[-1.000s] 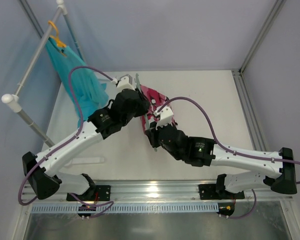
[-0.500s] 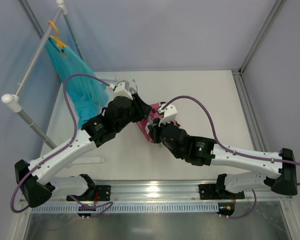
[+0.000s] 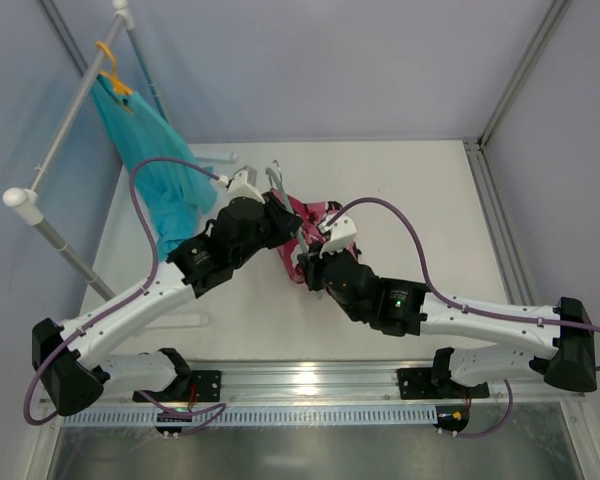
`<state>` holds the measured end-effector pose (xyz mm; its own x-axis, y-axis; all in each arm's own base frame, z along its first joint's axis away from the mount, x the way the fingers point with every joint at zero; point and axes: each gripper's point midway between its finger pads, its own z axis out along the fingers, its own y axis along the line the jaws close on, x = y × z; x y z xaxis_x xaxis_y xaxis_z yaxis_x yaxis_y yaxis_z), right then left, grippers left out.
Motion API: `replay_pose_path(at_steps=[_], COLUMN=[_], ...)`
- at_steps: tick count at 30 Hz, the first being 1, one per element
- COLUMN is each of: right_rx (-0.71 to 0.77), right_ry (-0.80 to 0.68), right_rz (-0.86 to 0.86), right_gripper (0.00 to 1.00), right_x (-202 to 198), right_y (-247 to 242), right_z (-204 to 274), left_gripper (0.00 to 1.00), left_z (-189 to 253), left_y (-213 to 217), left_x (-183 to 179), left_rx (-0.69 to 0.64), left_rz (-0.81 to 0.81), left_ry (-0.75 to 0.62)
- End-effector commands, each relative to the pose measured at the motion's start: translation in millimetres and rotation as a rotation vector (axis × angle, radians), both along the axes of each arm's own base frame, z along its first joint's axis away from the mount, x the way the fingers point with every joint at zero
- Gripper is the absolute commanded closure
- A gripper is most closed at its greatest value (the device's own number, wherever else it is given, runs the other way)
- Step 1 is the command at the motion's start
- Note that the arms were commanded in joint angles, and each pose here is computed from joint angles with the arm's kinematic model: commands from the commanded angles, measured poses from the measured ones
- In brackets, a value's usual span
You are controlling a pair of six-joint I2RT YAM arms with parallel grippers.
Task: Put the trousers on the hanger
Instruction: Pass the hanger from the left arm to the right
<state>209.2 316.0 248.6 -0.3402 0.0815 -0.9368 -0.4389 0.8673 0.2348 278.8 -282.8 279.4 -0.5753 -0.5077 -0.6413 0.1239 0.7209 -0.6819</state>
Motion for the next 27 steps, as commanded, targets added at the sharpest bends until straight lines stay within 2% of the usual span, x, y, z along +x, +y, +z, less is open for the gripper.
replay_pose_path(at_steps=[1,7,9,13,18,22,23,27], right_rx=[0.11,0.135,0.132,0.09,0.171,0.168,0.167,0.154], right_ry=[-0.021,-0.02,-0.013,0.034,0.037,0.033,0.036,0.049], right_rz=[0.025,0.059,0.089,0.16,0.109,0.042,0.025,-0.037], right_gripper=[0.96,0.96,0.96,0.85,0.72,0.5,0.39,0.2], right_x=[-3.0,-8.2,-11.6,-22.5,-26.8,-24.3,-23.4,-18.9], right_y=[9.5,10.4,14.9,21.7,-6.4,-29.3,-33.2,-47.3], right_z=[23.8,34.6,35.8,27.9,37.7,47.0,48.1,50.5], left_gripper=[1.0,1.0,1.0,1.0,1.0,1.0,1.0,1.0], left_z=[72.6,80.7,73.3,65.3,45.2,40.8,40.8,40.1], left_y=[-8.7,13.0,25.9,54.8,93.9,120.6,127.5,160.6], left_x=[-1.7,-16.7,-19.5,-32.4,-55.6,-69.9,-73.1,-86.1], left_rx=[-0.192,-0.217,-0.171,-0.064,0.014,0.02,0.031,0.088], left_rz=[-0.036,-0.009,0.033,0.091,0.157,0.187,0.194,0.243], left_ry=[-0.175,-0.196,-0.186,-0.163,-0.119,-0.121,-0.12,-0.119])
